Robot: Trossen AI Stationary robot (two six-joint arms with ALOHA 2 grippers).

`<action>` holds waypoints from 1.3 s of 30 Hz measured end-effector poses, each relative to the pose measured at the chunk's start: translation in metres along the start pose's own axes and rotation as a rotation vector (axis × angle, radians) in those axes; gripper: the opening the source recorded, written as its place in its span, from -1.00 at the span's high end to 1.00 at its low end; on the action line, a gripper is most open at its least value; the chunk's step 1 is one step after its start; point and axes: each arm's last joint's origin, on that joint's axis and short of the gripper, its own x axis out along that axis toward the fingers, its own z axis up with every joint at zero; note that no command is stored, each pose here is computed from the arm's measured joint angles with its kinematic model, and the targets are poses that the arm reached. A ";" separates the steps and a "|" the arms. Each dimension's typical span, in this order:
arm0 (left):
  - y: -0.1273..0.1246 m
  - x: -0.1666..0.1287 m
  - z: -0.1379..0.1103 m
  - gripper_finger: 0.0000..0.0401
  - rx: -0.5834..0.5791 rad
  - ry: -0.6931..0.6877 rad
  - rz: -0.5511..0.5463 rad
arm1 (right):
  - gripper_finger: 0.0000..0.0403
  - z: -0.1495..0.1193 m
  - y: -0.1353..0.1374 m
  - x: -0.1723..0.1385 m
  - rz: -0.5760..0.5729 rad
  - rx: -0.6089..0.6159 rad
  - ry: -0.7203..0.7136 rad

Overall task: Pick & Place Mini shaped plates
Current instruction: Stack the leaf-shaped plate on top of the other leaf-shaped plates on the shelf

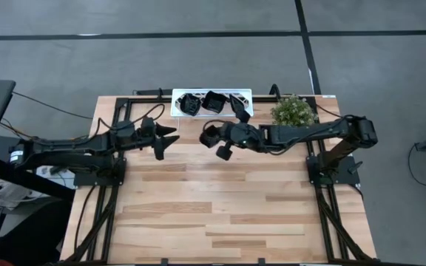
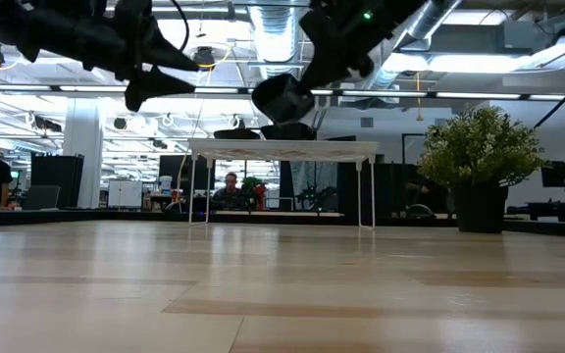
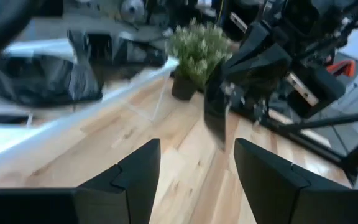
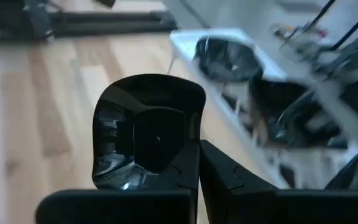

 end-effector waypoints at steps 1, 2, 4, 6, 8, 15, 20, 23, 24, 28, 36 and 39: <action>-0.002 0.000 0.001 -0.03 0.006 -0.017 0.001 | 1.00 0.004 0.001 0.001 -0.018 -0.015 -0.009; -0.003 0.000 0.001 -0.02 0.016 -0.026 0.007 | 1.00 0.008 0.003 0.003 -0.037 -0.030 -0.019; -0.007 0.001 0.002 -0.02 0.045 -0.052 0.003 | 1.00 0.013 0.007 0.006 -0.063 -0.091 -0.010; -0.010 0.001 0.001 -0.01 0.069 -0.058 0.009 | 1.00 0.025 0.012 0.013 -0.076 -0.135 -0.028; -0.013 0.003 -0.001 -0.01 0.078 -0.057 0.026 | 1.00 0.031 0.018 0.020 -0.111 -0.196 -0.001; -0.017 0.007 -0.009 -0.01 0.103 -0.035 0.109 | 1.00 0.050 0.033 0.042 -0.205 -0.333 0.055; -0.016 0.011 -0.014 -0.01 0.117 -0.038 0.201 | 1.00 0.058 0.044 0.054 -0.216 -0.391 0.062; -0.015 0.014 -0.015 -0.01 0.120 -0.041 0.245 | 1.00 0.059 0.049 0.059 -0.237 -0.406 0.073; -0.015 0.014 -0.016 -0.01 0.120 -0.038 0.249 | 1.00 0.062 0.050 0.060 -0.239 -0.399 0.060; -0.015 0.016 -0.018 -0.01 0.123 -0.028 0.252 | 1.00 0.061 0.052 0.064 -0.263 -0.392 0.051; -0.020 0.017 -0.018 -0.01 0.116 -0.046 0.225 | 1.00 0.057 0.054 0.072 -0.300 -0.388 0.052; -0.020 0.017 -0.018 0.01 0.116 -0.047 0.223 | 1.00 0.057 0.056 0.075 -0.306 -0.384 0.038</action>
